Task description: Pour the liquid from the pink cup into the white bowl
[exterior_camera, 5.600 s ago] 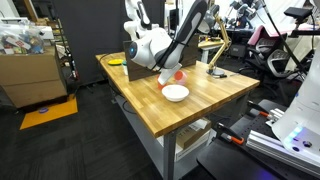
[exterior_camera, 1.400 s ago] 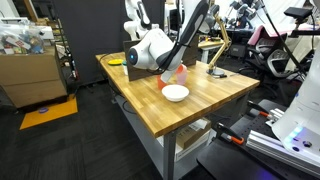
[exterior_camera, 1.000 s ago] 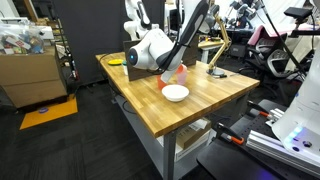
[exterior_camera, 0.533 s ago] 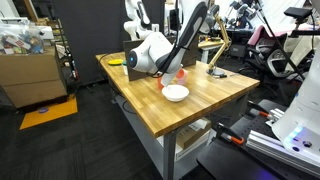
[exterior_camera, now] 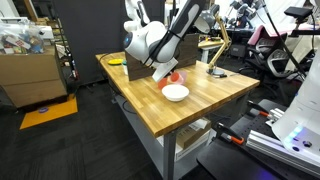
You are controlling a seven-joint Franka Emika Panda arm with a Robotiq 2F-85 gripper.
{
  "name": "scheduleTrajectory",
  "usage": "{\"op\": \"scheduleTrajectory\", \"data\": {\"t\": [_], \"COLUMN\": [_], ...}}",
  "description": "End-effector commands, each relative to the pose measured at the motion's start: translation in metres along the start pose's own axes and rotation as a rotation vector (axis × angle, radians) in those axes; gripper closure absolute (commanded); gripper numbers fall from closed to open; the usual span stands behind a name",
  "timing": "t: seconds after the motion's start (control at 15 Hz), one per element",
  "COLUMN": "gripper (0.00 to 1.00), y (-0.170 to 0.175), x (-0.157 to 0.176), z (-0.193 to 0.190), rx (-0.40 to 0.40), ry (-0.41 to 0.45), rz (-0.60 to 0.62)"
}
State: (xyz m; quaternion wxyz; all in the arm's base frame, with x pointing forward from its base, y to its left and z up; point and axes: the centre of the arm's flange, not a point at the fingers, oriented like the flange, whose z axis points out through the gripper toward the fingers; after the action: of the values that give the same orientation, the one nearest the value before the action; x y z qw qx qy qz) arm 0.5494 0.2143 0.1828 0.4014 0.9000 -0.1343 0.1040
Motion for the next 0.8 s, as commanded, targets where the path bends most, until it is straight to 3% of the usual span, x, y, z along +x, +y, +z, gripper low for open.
{"op": "scheduleTrajectory", "data": {"t": [0.0,0.4,0.73], "gripper": [0.96,0.96,0.96], "y": [0.048,0.152,0.213], "x": [0.023,0.050,0.007], "z": [0.011,0.066,0.133], "rx": [0.083,0.199,0.229], "ry": [-0.105,-0.351,-0.588], "rz": [0.092,0.379,0.607]}}
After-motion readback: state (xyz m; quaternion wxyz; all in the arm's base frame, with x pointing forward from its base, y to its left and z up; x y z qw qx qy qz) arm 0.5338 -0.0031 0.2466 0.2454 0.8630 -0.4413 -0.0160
